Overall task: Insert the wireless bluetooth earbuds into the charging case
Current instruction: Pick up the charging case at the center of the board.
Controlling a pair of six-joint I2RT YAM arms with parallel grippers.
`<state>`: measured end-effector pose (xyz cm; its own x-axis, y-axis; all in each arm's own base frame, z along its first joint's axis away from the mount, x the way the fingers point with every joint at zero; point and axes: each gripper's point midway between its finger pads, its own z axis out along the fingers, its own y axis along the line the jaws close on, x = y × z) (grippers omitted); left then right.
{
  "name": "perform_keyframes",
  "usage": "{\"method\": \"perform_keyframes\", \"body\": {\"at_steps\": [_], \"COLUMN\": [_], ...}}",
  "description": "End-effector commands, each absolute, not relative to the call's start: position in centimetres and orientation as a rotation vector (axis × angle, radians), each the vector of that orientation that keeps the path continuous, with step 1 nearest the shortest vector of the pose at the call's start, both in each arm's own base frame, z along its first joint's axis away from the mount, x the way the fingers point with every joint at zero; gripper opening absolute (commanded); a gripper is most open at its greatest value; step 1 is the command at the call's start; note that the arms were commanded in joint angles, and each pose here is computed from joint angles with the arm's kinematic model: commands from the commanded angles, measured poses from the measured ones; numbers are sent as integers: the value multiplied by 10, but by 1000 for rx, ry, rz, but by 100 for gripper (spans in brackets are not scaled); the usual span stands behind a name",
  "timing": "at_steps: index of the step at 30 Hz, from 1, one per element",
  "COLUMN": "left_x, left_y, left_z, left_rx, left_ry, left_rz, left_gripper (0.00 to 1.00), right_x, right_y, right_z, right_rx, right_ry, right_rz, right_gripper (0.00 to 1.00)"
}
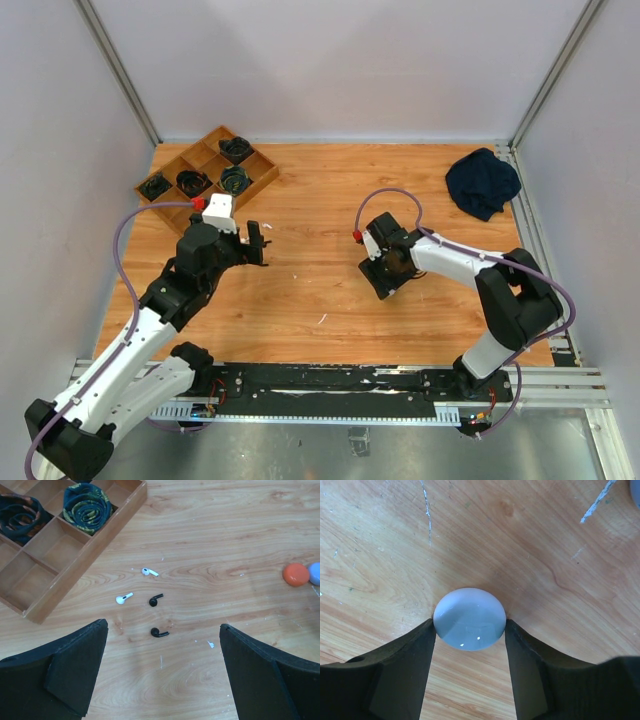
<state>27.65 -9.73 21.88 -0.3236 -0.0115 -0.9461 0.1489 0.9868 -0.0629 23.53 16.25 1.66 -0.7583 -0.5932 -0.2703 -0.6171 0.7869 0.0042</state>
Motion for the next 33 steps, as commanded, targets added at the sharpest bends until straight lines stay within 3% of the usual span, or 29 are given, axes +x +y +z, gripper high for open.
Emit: {"method": "perform_keyframes", "body": {"at_steps": [1, 9, 23, 33], "left_x": [280, 277, 275, 266], "left_y": [-104, -124, -160, -212], "left_z": [225, 233, 226, 242], "left_rx": [75, 42, -55, 66], "left_ry": [1873, 1872, 1882, 1852], "left_rz": [-220, -375, -660, -976], "left_gripper": [99, 99, 99, 97], "right_x": [232, 235, 263, 273], "right_y": [166, 172, 229, 269], "right_z": [17, 25, 101, 160], "right_rx": [-914, -914, -923, -920], "right_ry": [2725, 2671, 2254, 1916], "right_rz": [105, 80, 270, 418], "right_gripper": [56, 46, 43, 43]}}
